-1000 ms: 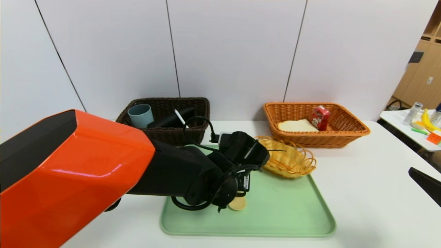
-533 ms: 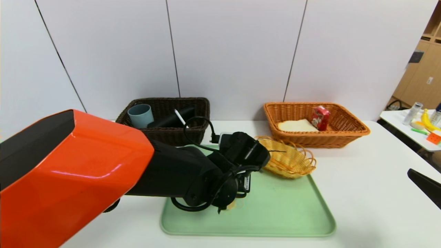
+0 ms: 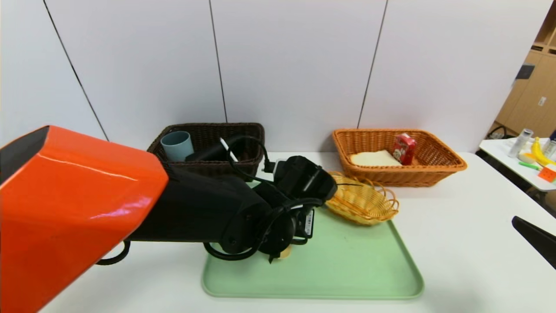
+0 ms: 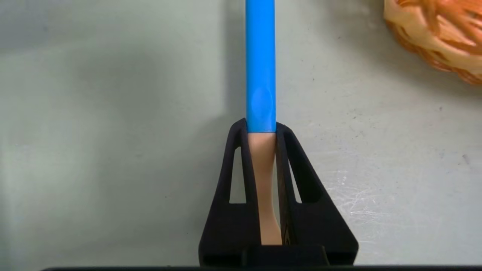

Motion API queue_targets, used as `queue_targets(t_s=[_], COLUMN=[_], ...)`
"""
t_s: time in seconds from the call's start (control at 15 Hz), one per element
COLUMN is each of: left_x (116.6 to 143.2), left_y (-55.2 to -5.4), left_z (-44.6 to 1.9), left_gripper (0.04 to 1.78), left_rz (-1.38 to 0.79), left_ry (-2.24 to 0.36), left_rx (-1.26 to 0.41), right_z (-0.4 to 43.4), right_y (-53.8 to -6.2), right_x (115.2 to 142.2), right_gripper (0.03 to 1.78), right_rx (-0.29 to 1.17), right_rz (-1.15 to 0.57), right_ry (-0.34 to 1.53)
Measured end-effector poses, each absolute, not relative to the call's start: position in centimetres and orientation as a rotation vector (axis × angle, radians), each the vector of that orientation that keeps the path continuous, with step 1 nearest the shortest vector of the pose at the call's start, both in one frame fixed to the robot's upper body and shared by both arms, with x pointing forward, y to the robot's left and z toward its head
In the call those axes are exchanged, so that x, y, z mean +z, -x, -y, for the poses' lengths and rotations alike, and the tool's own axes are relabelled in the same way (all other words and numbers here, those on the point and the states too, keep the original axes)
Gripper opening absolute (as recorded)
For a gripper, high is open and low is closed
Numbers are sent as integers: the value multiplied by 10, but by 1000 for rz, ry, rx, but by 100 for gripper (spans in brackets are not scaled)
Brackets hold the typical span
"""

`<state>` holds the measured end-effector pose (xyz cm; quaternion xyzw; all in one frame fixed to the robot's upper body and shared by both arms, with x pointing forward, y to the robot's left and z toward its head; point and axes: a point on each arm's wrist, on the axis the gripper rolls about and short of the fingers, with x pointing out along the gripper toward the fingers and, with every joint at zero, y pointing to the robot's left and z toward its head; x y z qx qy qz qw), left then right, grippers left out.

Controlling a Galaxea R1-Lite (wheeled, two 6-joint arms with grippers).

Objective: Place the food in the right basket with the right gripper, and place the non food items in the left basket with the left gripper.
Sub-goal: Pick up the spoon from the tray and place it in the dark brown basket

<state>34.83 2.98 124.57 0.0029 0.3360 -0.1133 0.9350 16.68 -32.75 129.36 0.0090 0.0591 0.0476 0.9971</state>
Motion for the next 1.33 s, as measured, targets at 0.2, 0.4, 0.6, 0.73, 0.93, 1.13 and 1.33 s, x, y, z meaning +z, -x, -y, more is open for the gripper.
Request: queue_targets(t_s=[0.2, 0.4, 0.6, 0.73, 0.93, 1.13, 1.33], left_x=[1282, 1328, 1364, 1378, 1373, 1353, 1326], left_y=[-343, -358, -391, -413, -447, -474, -493], left_z=[-40, -73, -121, -153, -186, -194, -192], left_gripper=[20, 20, 20, 20, 20, 20, 20], left_rz=[-600, -474, -338, -247, -174, -127, -133], left_ry=[-16, -60, -88, -110, -136, -139, -172], left_rx=[-270, -253, -155, -98, -51, -16, -6], right_z=[328, 328, 328, 328, 327, 328, 328], right_y=[-167, -166, -165, -165, -164, -164, -164], right_x=[1291, 1287, 1285, 1284, 1283, 1282, 1282], right_gripper=[171, 171, 171, 171, 171, 171, 171], right_rx=[95, 94, 97, 99, 106, 105, 102], right_rz=[-127, -140, -144, -144, -147, -148, -147], right_ry=[-17, -16, -16, -14, -13, -11, -10])
